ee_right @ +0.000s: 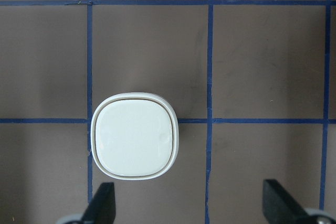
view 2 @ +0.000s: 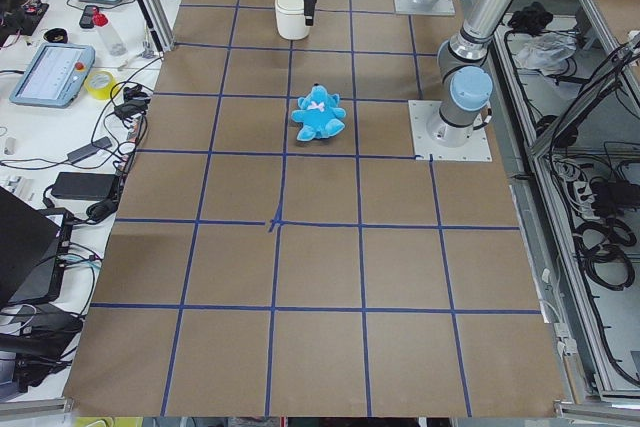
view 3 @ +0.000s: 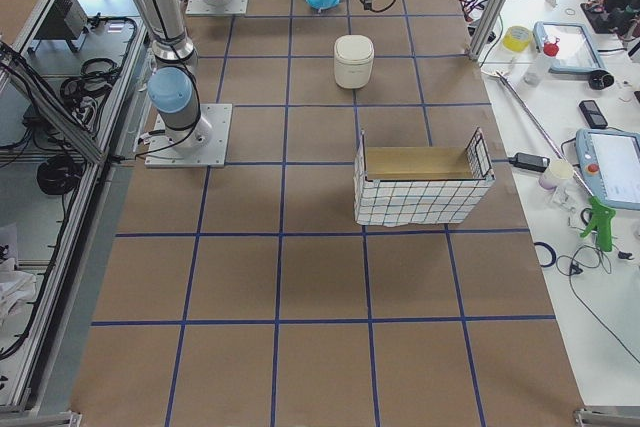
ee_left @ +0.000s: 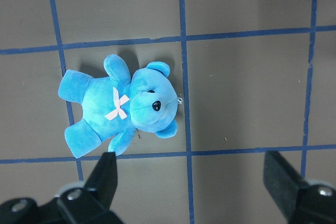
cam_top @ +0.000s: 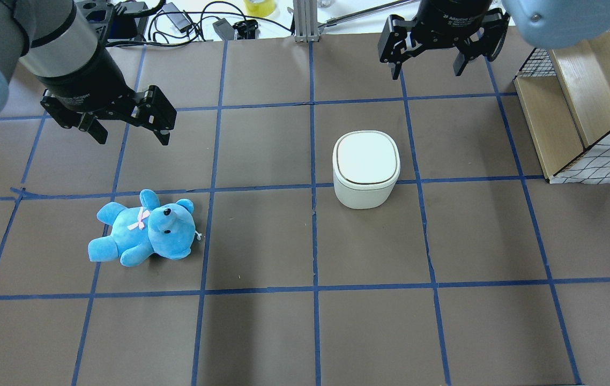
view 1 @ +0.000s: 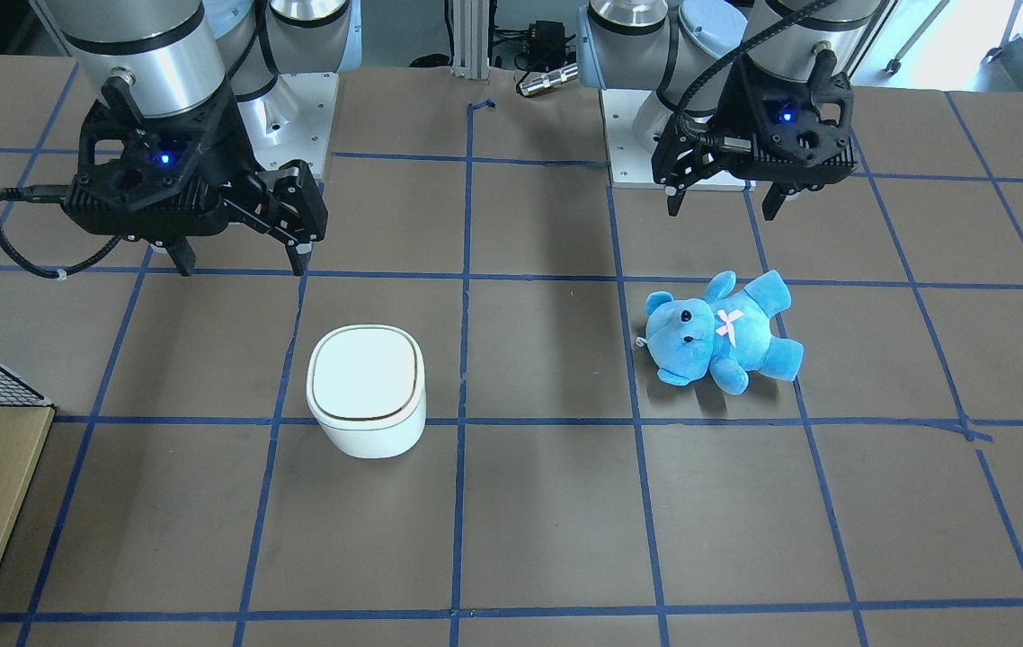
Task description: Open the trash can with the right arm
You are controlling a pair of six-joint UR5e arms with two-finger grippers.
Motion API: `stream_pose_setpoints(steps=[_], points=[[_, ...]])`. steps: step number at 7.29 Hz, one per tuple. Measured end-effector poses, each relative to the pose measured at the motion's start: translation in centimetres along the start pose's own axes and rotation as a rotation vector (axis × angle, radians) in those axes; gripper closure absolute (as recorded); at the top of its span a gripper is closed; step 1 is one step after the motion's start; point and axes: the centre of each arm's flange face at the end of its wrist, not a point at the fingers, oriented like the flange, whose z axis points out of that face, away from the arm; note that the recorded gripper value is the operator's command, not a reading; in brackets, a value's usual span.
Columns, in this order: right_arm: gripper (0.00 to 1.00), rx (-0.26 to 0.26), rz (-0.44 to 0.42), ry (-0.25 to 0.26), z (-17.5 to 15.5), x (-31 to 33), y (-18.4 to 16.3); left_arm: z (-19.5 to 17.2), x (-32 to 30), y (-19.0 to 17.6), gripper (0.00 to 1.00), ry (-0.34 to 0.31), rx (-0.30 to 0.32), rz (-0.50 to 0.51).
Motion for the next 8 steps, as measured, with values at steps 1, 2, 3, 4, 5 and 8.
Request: stream_pose_setpoints(steps=[1, 2, 3, 4, 5, 8], points=[[0.00, 0.000, 0.000, 0.000, 0.0, 0.0, 0.0, 0.0, 0.0, 0.0, 0.00, 0.000, 0.000, 0.000], [0.00, 0.000, 0.000, 0.001, 0.0, 0.0, 0.0, 0.0, 0.0, 0.0, 0.00, 0.000, 0.000, 0.000], [0.00, -0.001, 0.000, 0.001, 0.0, 0.0, 0.0, 0.0, 0.0, 0.0, 0.00, 0.000, 0.000, 0.000], [0.00, -0.001, 0.000, 0.002, 0.0, 0.0, 0.0, 0.0, 0.0, 0.0, 0.00, 0.000, 0.000, 0.001], [0.00, -0.002, 0.000, 0.002, 0.0, 0.0, 0.0, 0.0, 0.0, 0.0, 0.00, 0.000, 0.000, 0.001], [1.00, -0.028, 0.007, -0.005, 1.4, -0.4, 0.1, 0.0, 0.0, 0.0, 0.00, 0.000, 0.000, 0.000]])
